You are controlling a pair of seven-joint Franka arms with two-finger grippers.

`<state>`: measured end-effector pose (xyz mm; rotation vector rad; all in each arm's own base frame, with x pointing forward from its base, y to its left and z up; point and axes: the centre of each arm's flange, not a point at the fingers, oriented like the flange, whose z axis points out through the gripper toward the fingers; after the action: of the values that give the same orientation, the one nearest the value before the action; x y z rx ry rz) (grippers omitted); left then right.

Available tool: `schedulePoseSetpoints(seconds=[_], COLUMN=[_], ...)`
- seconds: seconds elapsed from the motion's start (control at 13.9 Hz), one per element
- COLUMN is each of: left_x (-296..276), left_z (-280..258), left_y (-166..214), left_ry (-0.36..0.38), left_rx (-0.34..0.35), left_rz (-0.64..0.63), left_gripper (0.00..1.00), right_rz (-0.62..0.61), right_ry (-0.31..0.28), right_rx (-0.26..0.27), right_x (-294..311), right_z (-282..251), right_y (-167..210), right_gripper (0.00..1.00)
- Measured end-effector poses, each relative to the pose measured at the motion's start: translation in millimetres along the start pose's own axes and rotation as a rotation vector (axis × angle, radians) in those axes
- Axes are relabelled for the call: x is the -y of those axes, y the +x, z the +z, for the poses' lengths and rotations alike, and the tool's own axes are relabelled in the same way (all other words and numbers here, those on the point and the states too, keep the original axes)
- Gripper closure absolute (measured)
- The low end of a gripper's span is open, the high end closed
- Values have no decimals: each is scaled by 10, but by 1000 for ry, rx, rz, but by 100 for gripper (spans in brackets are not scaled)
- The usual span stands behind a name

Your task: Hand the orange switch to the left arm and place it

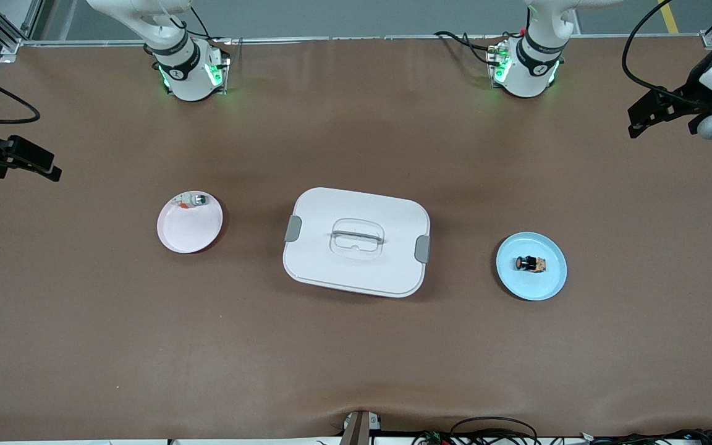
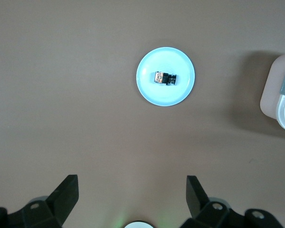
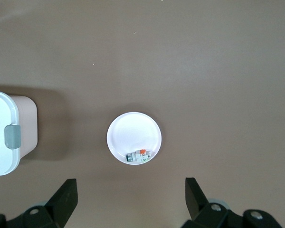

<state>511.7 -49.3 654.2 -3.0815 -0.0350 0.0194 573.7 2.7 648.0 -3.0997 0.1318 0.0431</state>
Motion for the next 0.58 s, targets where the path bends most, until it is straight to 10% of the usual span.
schedulePoseSetpoints(seconds=[0.58], left_x=[-17], left_z=[-41], left_y=[23], left_ry=[-2], left_rx=[-8], left_rz=[3], left_gripper=[0], right_rz=[0], right_ry=[0], right_rx=[0], right_x=[0], right_z=[0], right_y=[0], right_gripper=[0])
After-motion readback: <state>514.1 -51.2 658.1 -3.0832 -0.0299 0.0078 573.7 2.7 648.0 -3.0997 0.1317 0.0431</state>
